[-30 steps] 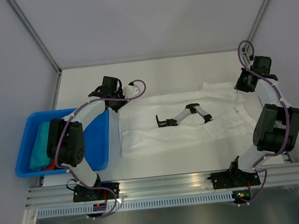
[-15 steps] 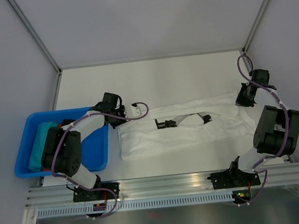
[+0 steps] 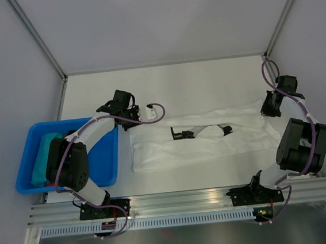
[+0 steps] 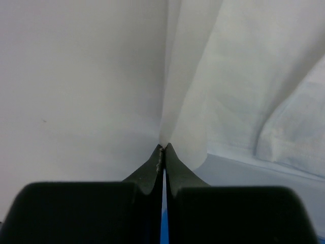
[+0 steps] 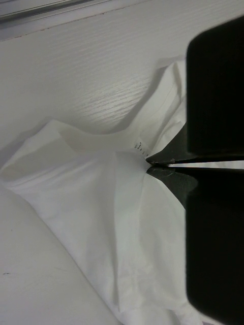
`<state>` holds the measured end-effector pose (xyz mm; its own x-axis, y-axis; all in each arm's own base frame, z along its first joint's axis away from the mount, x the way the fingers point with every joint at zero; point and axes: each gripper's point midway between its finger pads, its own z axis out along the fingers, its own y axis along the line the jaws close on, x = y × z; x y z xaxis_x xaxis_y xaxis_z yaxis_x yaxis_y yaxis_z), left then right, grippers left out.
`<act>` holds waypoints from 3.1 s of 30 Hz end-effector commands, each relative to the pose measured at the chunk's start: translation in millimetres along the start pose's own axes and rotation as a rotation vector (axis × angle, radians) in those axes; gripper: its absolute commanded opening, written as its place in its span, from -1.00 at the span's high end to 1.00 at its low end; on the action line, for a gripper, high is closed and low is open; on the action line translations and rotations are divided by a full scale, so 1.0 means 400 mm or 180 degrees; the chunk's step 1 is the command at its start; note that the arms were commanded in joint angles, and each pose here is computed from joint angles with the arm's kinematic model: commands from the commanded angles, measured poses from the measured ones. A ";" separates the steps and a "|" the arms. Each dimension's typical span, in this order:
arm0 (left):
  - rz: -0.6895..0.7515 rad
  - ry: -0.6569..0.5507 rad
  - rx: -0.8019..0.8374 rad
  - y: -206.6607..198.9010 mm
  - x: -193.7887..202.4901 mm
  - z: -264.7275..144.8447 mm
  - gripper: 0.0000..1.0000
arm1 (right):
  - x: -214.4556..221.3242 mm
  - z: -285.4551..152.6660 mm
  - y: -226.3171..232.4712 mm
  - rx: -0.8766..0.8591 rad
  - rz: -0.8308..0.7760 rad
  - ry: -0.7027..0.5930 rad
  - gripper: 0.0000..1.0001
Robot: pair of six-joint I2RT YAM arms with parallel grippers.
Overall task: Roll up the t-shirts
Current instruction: Fold the tshirt
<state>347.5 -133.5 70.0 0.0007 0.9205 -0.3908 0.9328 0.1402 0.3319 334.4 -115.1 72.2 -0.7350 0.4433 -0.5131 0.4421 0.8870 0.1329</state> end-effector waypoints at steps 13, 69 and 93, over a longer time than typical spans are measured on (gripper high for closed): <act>-0.0090 0.0102 -0.1401 0.260 -0.009 0.024 0.95 | -0.029 0.030 0.103 -0.0459 0.0010 -0.0116 1.00; -0.0026 -0.0254 0.1031 -0.144 -0.077 -0.112 0.36 | -0.093 -0.145 0.170 -0.0135 -0.0522 -0.0382 -0.05; -0.1355 0.0713 0.0320 -0.100 0.050 0.124 0.76 | 0.367 0.007 0.680 -0.1303 -0.1628 0.0583 0.99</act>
<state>331.0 -143.3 14.2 -0.4522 0.8436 -0.2896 0.8684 0.4905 0.0729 350.4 189.5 26.2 -0.9009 -0.0424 -0.4319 -0.1723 0.9484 0.2663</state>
